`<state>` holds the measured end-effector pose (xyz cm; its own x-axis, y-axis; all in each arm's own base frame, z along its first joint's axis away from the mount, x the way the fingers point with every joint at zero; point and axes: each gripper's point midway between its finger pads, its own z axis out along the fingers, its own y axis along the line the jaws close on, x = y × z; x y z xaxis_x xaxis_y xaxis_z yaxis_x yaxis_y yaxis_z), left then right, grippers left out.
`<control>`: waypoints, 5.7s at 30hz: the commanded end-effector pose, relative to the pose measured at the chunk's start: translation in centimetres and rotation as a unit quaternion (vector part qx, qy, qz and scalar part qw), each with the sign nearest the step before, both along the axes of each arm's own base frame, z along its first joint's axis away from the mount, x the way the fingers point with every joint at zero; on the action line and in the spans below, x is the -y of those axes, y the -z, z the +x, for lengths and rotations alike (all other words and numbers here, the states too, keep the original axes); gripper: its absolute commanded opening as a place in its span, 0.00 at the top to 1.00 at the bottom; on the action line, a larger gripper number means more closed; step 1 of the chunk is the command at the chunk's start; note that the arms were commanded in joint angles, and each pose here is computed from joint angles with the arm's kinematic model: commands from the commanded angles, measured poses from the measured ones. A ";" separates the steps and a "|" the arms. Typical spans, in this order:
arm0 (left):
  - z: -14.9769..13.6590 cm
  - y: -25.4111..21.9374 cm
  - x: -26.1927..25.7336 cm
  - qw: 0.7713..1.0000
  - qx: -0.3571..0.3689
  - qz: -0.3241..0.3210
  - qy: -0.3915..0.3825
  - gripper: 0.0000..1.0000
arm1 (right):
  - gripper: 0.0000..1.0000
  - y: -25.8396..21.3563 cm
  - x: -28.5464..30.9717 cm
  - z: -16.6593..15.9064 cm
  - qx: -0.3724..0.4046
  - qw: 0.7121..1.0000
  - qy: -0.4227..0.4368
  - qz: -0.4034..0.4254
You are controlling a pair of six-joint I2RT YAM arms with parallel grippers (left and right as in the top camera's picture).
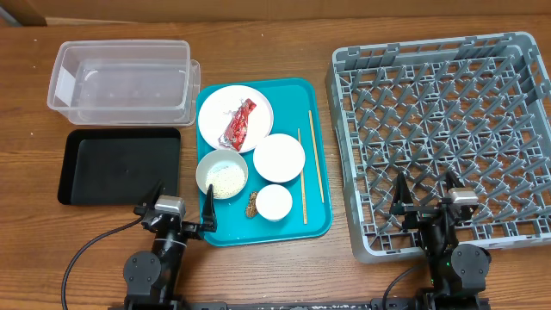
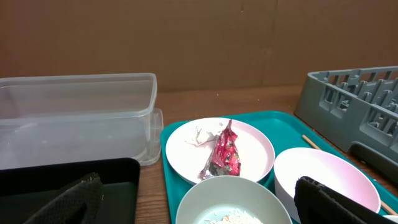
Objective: Sort waste into correct bins and load items into the dishwasher
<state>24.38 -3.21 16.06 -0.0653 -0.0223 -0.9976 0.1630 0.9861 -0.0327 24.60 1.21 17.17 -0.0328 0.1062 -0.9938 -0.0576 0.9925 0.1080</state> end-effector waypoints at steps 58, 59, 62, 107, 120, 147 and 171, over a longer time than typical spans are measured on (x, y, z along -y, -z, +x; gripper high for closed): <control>9.3 -7.5 2.4 0.918 -0.394 -0.032 0.041 0.00 | 0.00 -5.0 -2.5 1.2 -0.452 0.887 -0.024 0.097; 9.9 -7.3 2.4 0.918 -0.394 -0.031 0.041 0.00 | 0.00 -5.0 -2.5 1.2 -0.452 0.887 -0.023 0.097; 12.1 -6.4 2.5 0.915 -0.401 -0.028 0.041 0.02 | 0.00 -4.9 -2.5 1.0 -0.455 0.885 -0.023 0.098; 19.3 12.5 7.4 0.844 -0.532 0.070 0.031 0.96 | 0.00 -4.7 -2.5 0.8 -0.461 0.882 -0.022 0.097; 20.0 3.4 8.6 0.836 -0.542 0.057 0.060 0.96 | 0.00 -4.7 -2.5 0.8 -0.461 0.882 -0.022 0.097; 25.8 -4.5 -7.0 0.887 -0.451 -0.012 -0.095 0.96 | 0.00 -4.6 -2.5 0.7 -0.463 0.880 -0.022 0.097; 24.4 -3.3 2.6 0.875 -0.480 0.014 0.057 0.29 | 0.00 -4.4 -2.5 0.4 -0.470 0.877 -0.021 0.097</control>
<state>48.87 -2.36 19.29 -0.8805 -0.0579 -0.4705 0.0366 0.9812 -0.1893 24.58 3.50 20.02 -0.8564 0.2531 -0.4501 0.1319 0.9499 0.2833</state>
